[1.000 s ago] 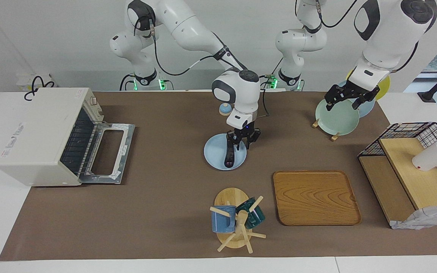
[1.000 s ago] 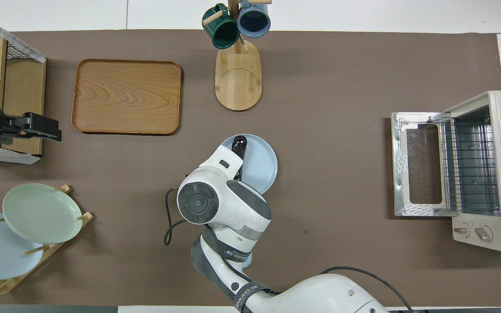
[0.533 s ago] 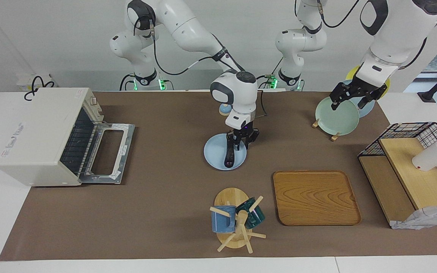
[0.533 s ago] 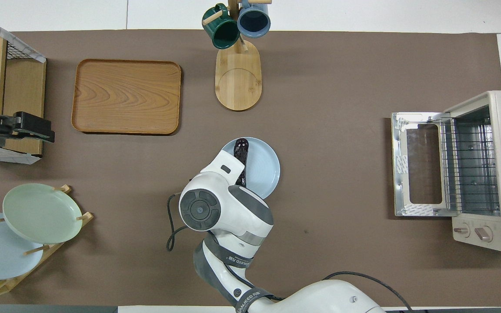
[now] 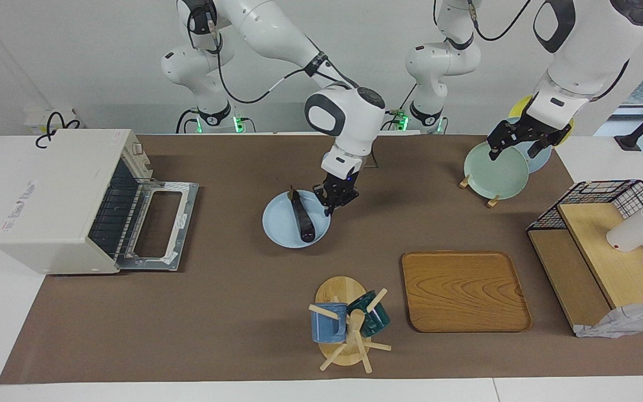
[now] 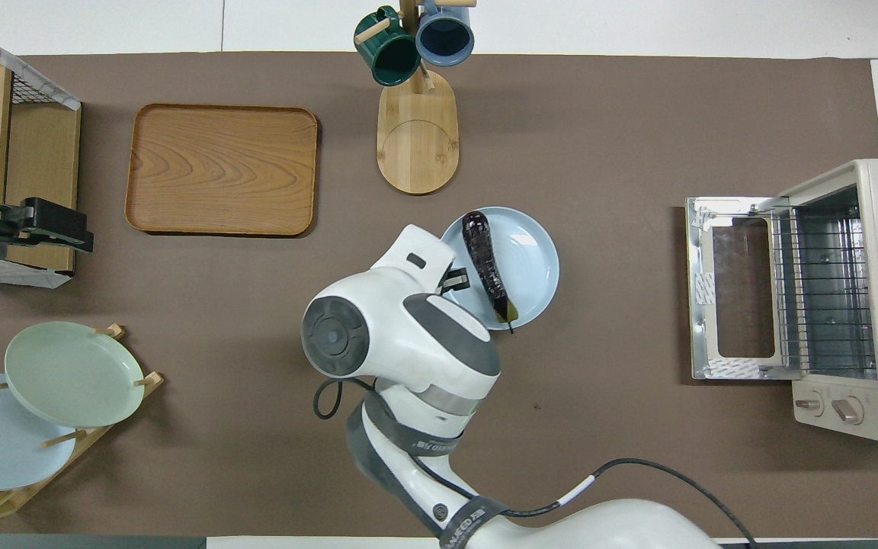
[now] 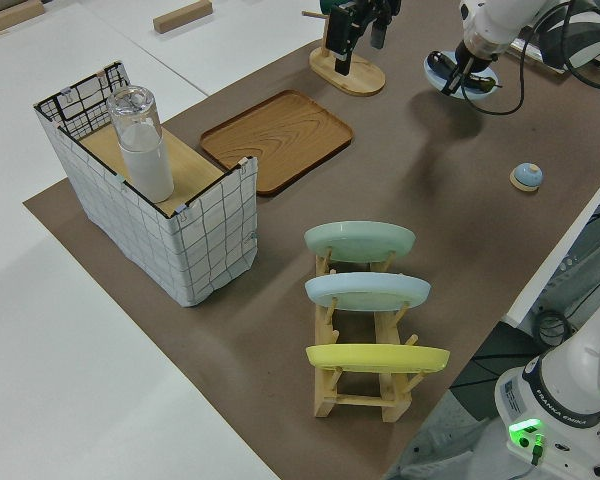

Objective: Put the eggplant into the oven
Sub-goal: 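Carry the eggplant with the right gripper into the open oven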

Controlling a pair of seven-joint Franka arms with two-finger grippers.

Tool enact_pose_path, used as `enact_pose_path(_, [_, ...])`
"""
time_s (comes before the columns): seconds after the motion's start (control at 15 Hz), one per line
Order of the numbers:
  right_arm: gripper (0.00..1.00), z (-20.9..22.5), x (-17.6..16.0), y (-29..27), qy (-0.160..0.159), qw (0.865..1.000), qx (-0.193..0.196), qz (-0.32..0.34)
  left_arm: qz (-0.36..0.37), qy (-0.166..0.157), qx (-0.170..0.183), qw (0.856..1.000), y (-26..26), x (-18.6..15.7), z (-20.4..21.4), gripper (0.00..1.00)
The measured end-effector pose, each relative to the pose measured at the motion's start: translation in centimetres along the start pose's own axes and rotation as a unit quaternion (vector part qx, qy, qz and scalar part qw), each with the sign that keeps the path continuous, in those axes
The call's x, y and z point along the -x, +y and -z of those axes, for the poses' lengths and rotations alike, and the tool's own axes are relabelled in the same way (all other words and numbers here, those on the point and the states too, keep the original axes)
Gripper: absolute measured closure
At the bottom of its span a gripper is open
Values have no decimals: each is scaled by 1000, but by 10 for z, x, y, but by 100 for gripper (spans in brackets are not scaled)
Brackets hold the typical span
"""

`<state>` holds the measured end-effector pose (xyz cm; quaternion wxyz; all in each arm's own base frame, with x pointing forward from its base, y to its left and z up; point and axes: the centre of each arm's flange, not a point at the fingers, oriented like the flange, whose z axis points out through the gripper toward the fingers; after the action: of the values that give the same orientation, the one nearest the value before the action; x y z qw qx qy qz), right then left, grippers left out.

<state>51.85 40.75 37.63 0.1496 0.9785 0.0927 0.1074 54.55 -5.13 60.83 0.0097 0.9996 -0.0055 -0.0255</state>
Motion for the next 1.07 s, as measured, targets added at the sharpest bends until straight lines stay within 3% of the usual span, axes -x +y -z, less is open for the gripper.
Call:
enact_pose_path(0.33, [97,-22,14,161,-48,999,20,-1,1,0,0,1000,-1,0,0,0])
enact_pose_path(0.67, [97,-34,53,266,-78,997,23,4,1,0,0,1000,-1,0,0,0])
enact_pose_path(0.87, [97,-44,69,319,-87,996,12,15,1,0,0,1000,-1,0,0,0])
enact_pose_path(1.07, [97,-71,86,367,-79,996,-23,30,1,0,0,1000,-1,0,0,0])
